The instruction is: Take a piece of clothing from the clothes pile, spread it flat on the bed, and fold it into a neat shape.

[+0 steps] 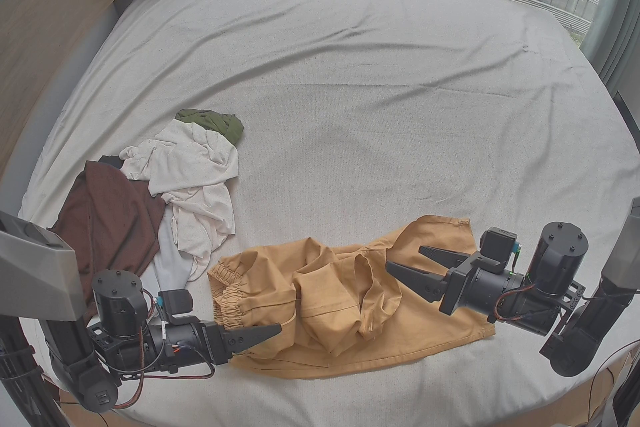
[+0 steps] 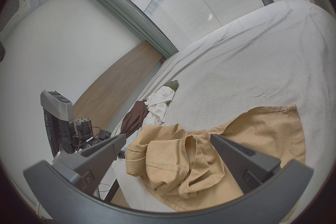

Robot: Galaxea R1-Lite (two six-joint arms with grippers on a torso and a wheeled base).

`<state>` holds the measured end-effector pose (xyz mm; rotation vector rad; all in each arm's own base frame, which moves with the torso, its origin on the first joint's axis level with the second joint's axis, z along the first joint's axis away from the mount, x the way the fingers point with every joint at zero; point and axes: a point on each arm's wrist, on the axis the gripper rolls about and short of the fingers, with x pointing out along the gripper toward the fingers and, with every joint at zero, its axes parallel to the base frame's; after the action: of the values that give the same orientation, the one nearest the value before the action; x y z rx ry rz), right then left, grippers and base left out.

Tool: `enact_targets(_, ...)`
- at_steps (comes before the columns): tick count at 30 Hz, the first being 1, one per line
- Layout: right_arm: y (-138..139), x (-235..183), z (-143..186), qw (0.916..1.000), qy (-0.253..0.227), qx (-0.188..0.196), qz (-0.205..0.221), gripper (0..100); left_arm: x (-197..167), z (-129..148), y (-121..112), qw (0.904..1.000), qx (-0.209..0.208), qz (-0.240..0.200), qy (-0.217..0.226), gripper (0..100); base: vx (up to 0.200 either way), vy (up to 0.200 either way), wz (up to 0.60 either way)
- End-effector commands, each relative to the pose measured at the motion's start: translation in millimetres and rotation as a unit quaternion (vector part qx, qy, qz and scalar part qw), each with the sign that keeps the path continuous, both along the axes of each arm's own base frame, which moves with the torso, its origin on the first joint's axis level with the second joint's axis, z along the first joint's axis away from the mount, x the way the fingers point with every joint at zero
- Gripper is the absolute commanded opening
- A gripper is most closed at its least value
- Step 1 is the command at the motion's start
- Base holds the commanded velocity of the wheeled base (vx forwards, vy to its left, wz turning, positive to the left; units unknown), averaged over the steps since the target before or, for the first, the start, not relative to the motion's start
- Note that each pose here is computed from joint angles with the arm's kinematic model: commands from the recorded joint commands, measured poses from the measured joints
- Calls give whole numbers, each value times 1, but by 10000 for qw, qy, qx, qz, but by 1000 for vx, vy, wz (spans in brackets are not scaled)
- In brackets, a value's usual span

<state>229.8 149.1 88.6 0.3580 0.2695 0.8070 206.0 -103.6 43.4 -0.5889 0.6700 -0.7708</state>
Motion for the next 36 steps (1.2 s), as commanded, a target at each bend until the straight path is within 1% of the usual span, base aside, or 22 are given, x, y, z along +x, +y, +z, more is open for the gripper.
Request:
enact_targets(1, 1, 1, -3, 10000, 39, -25, 10, 100, -6, 24, -6, 9988, -347, -124, -328, 100, 0, 0, 0)
enact_targets(4, 1, 1, -3, 10000, 45, -29, 10, 100, -7, 27, -9, 9984, -441, -167, -321, 100, 0, 0, 0)
enact_targets(13, 1, 1, -3, 10000, 39, -25, 10, 100, 2, 23, -15, 9984, -428, -147, -327, 100, 0, 0, 0)
enact_targets(16, 1, 1, -2, 10000, 32, -21, 10, 100, 7, 19, -18, 9988, -370, -15, -317, 100, 0, 0, 0)
enact_targets(22, 1, 1, -2, 10000, 26, -17, 2, 100, 10, 10, -33, 9992, -276, -26, -281, 100, 0, 0, 0)
enact_targets(25, 1, 1, -2, 10000, 26, -17, 2, 100, 12, 11, -35, 9991, -274, 17, -318, 100, 0, 0, 0)
enact_targets(26, 1, 1, -2, 10000, 26, -17, 2, 100, 12, 11, -35, 9991, -276, 24, -326, 0, 0, 0, 0)
enact_targets(31, 1, 2, -3, 10000, 32, -21, 2, 100, 14, 12, -33, 9989, -282, 92, -350, 0, 0, 0, 0)
enact_targets(34, 1, 1, -3, 10000, 38, -16, 9, 100, 16, 17, -29, 9983, -334, 175, -453, 0, 0, 0, 0)
enact_targets(36, 2, 1, -3, 10000, 38, -16, 24, 100, 18, 26, -25, 9969, -420, 266, -616, 0, 0, 0, 0)
